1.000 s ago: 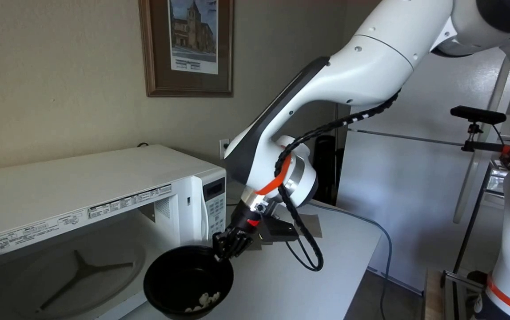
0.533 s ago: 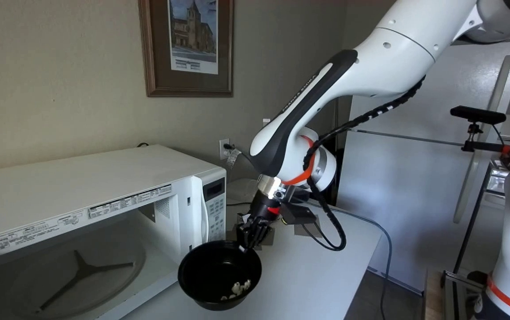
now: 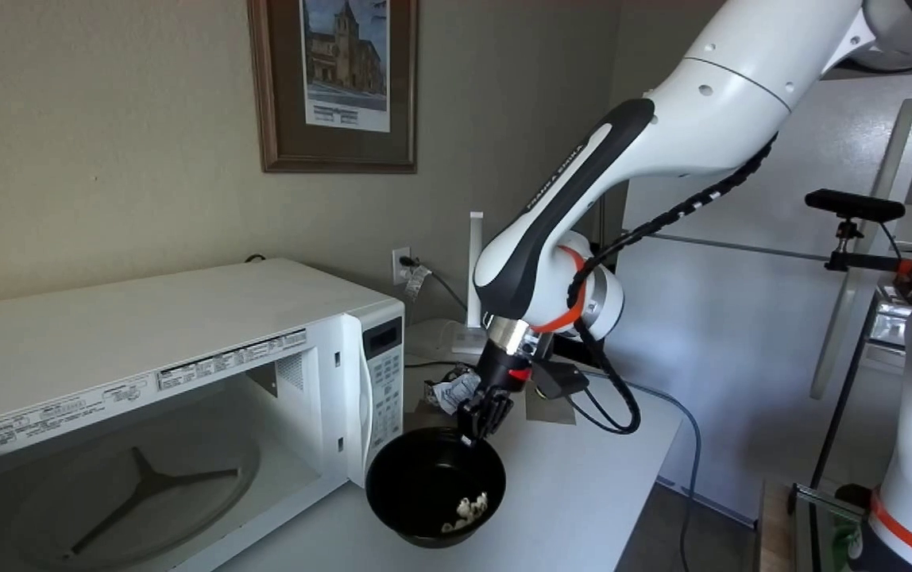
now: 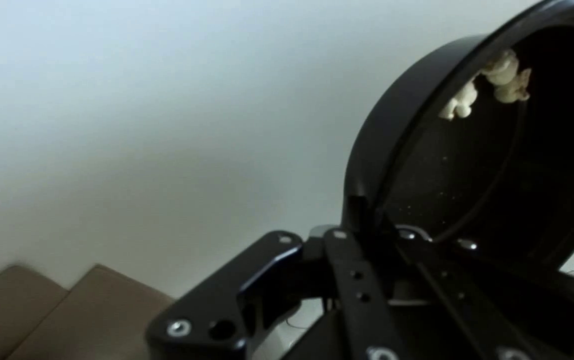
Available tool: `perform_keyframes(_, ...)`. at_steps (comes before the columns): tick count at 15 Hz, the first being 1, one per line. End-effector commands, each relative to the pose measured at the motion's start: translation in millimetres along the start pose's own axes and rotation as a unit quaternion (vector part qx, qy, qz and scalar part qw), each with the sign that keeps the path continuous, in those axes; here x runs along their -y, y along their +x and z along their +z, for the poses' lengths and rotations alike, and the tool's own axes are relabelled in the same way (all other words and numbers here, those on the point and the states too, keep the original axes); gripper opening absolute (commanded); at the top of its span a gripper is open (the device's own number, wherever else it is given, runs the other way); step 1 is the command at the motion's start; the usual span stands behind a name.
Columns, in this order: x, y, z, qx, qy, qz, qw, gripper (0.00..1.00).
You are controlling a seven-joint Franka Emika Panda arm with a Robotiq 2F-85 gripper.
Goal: Press the open button to open the microwave, remove the black bowl and then put it on the countertop
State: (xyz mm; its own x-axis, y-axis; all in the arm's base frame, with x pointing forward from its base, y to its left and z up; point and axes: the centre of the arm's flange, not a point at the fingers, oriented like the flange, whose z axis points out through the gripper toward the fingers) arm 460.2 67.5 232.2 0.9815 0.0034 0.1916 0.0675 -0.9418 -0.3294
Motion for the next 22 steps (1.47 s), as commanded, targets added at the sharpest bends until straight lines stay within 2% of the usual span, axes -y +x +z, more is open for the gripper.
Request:
perform_keyframes(1,-16.0,-21.7,5.9,0.011,-0.017,-0.015,0.9997,0.02)
perform_keyframes(10,-30.7,-36.7,26.4,0.018,-0.04,-0.014,0.9989,0.02)
perform_keyframes(11,-31.0,-35.4,27.4,0.018,-0.04,-0.009,0.999,0.31)
perform_keyframes(13,-30.4,-33.2,26.0,0.015,-0.041,-0.005,0.999,0.38)
perform_keyframes(21,-18.0,-7.6,2.1,-0.025,-0.052,-0.005,0.9983,0.98)
perform_keyframes(22,-12.5,-2.3,-3.6,-0.033,-0.048,-0.007,0.9983,1.0)
